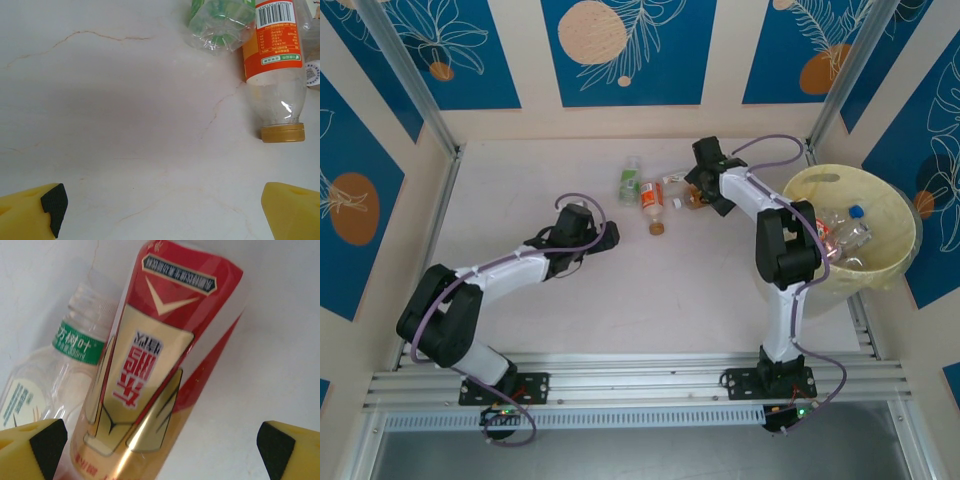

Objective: Put the plastic bottles in the bin

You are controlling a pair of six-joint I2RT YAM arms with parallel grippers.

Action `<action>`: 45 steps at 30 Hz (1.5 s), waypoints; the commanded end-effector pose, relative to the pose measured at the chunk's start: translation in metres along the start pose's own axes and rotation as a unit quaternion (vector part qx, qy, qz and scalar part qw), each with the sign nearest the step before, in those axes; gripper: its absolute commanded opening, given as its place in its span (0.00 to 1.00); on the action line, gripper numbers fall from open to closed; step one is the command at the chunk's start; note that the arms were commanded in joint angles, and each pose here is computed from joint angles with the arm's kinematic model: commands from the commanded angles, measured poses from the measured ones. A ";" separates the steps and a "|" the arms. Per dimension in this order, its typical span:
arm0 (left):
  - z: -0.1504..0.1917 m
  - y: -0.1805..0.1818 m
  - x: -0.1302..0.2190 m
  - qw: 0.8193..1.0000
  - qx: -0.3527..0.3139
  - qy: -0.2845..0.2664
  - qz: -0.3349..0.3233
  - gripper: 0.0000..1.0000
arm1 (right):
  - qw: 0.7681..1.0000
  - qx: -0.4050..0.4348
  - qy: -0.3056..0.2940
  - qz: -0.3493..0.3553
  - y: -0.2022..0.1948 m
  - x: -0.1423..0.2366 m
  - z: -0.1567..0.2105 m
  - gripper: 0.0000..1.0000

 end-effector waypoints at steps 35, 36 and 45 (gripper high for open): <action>-0.005 0.001 -0.004 0.999 0.042 -0.007 0.031 1.00 | 0.936 0.277 -0.064 -0.208 -0.008 0.117 0.082 0.53; -0.004 0.001 -0.004 0.998 0.044 -0.006 0.033 1.00 | 0.931 0.282 -0.068 -0.220 -0.007 0.126 0.084 0.53; -0.002 -0.004 -0.006 0.998 0.051 0.001 0.047 1.00 | 0.883 0.331 -0.131 -0.305 0.011 0.198 0.083 0.50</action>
Point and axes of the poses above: each hand's point on the last joint's axis, 136 mm out from that joint toward the fingers, its own x axis back along the fingers, its own y axis along the line the jaws close on, z = x × y, the point moved 2 cm from there along x, back along the fingers, and after that the axes turned 1 degree about -x, right-handed, at the moved point
